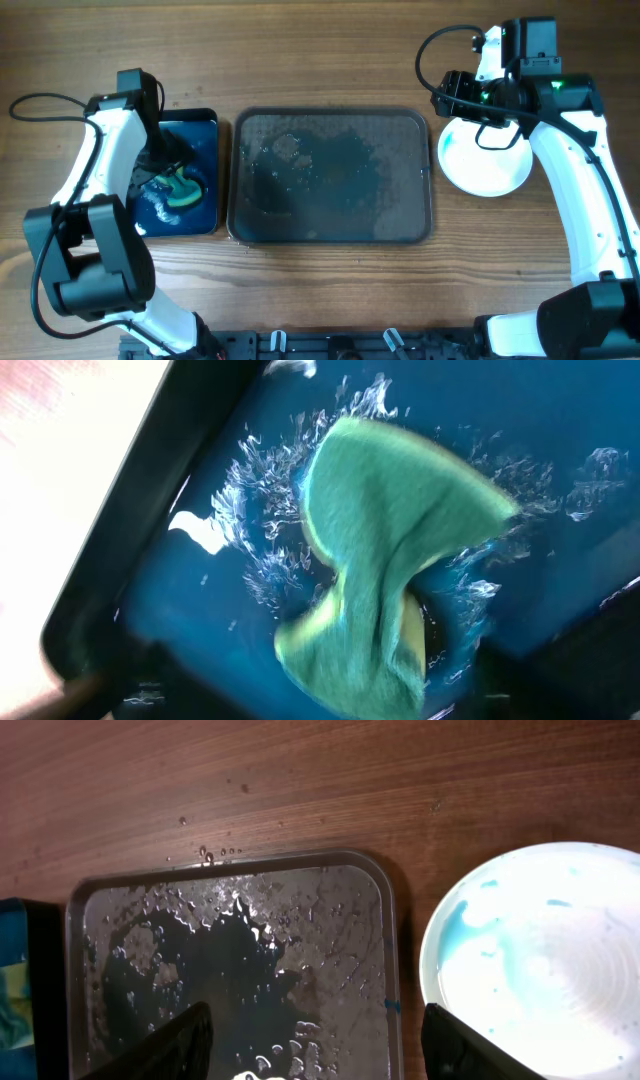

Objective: Clean dirty plates on tray and stack at the side

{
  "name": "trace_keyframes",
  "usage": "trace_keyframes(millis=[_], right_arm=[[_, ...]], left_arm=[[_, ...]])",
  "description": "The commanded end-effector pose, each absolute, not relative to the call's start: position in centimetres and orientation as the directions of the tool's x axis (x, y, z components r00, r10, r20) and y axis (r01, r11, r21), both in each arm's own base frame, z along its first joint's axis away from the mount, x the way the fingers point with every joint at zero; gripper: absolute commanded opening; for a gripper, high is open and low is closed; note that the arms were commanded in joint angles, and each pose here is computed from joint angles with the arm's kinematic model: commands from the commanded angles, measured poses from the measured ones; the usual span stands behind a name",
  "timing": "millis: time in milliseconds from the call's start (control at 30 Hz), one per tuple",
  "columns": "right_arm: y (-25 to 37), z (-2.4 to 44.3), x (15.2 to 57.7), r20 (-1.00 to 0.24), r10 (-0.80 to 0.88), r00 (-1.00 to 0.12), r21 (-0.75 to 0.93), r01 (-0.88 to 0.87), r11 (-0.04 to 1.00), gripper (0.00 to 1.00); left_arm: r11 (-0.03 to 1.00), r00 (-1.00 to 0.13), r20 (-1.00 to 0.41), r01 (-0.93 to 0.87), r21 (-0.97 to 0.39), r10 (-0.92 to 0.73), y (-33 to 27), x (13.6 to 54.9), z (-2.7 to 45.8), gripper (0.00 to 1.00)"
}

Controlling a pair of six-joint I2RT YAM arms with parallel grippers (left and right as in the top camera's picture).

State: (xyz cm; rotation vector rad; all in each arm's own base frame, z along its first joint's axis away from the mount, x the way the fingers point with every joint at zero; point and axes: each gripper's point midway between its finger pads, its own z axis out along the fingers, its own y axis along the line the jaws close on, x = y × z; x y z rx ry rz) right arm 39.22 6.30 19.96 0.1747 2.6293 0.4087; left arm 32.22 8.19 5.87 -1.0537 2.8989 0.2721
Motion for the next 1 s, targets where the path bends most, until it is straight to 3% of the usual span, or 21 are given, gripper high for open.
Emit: trace_keyframes(millis=[0, 100, 233, 500, 567, 600, 733, 967], right_arm=[[7.0, 20.6, 39.2, -0.447, 0.152, -0.881, 0.333, -0.006, 0.943, 0.68], [8.1, 21.8, 39.0, -0.474, 0.092, -0.876, 0.360, -0.097, 0.928, 0.78], [7.6, 24.8, 38.1, -0.529, 0.042, -0.848, 0.304, -0.143, 0.942, 0.83], [4.9, 33.8, 33.4, -0.682, 0.048, -0.730, 0.183, -0.107, 0.977, 0.85], [4.8, 35.7, 31.1, -0.709, 0.086, -0.700, 0.207, -0.091, 0.974, 1.00], [4.7, 36.3, 29.9, -0.711, 0.127, -0.692, 0.236, -0.065, 0.970, 1.00], [4.5, 38.3, 26.9, -0.717, 0.250, -0.650, 0.328, 0.002, 0.945, 1.00], [3.8, 37.7, 26.3, -0.721, 0.190, -0.666, 0.257, -0.002, 0.966, 1.00]], left_arm=[[0.752, -0.750, -0.161, -0.657, 0.061, -0.642, 7.7, 34.2, 10.8, 1.00], [0.766, -0.739, -0.202, -0.626, -0.148, -0.643, 5.2, 36.3, 17.1, 1.00], [0.763, -0.759, -0.191, -0.534, -0.366, -0.623, 1.3, 36.7, 20.9, 1.00], [0.769, -0.764, -0.197, -0.524, -0.366, -0.615, 1.1, 36.6, 21.0, 1.00], [0.769, -0.764, -0.197, -0.524, -0.366, -0.615, 1.1, 36.6, 21.0, 1.00], [0.769, -0.764, -0.197, -0.524, -0.366, -0.615, 1.1, 36.6, 21.0, 1.00], [0.769, -0.764, -0.198, -0.524, -0.366, -0.615, 1.1, 36.6, 21.0, 1.00], [0.769, -0.764, -0.197, -0.524, -0.366, -0.615, 1.1, 36.6, 21.0, 1.00]])
